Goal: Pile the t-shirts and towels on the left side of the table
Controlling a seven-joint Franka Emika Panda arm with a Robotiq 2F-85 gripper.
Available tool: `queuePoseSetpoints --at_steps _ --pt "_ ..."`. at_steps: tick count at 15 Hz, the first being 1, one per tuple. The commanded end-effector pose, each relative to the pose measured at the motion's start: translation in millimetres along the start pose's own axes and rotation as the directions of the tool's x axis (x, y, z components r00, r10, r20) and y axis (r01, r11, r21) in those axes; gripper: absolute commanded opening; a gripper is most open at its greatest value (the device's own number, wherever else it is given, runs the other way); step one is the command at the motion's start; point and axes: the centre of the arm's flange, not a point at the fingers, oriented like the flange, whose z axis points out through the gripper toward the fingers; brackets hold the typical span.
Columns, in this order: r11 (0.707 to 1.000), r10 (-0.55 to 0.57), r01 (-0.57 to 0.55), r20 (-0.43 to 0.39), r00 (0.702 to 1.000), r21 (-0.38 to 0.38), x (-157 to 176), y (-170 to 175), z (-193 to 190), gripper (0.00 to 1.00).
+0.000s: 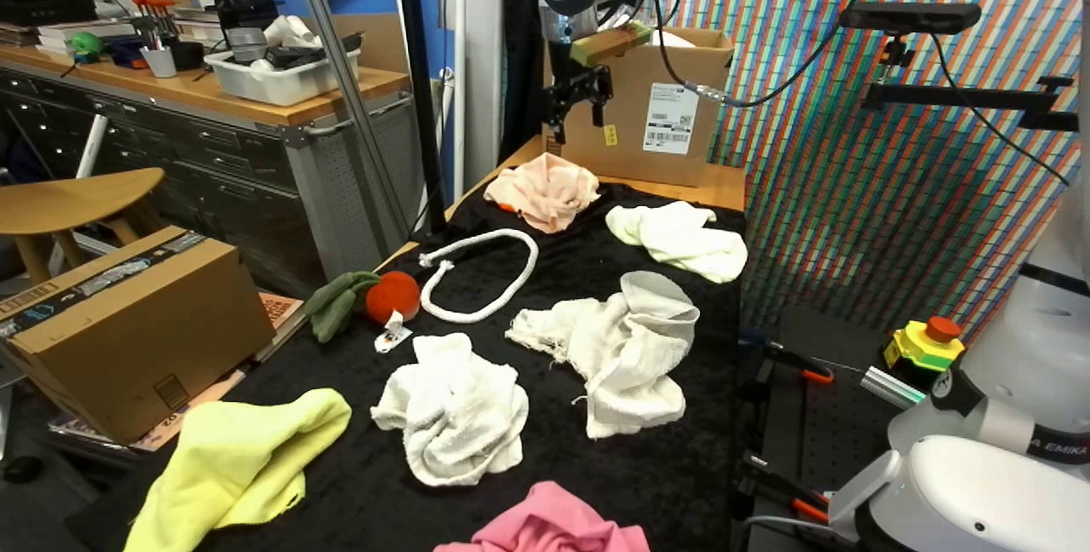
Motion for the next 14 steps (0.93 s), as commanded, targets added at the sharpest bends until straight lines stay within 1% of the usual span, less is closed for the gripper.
queuePoseSetpoints --at_steps 1,5,7,12,14 --pt "1.000 0.013 -0.013 0.007 1.000 0.010 64.4 5.2 -18.9 1.00" --pt "0.999 0.046 -0.047 0.033 0.998 0.020 98.9 8.4 -24.1 1.00" --pt "0.998 0.053 -0.054 0.049 0.997 0.033 110.0 9.3 -23.0 1.00" --pt "0.997 0.066 -0.070 0.094 0.993 0.038 133.0 22.9 -4.0 1.00" --pt "0.996 0.081 -0.085 0.108 0.991 0.037 137.0 31.5 6.7 1.00"
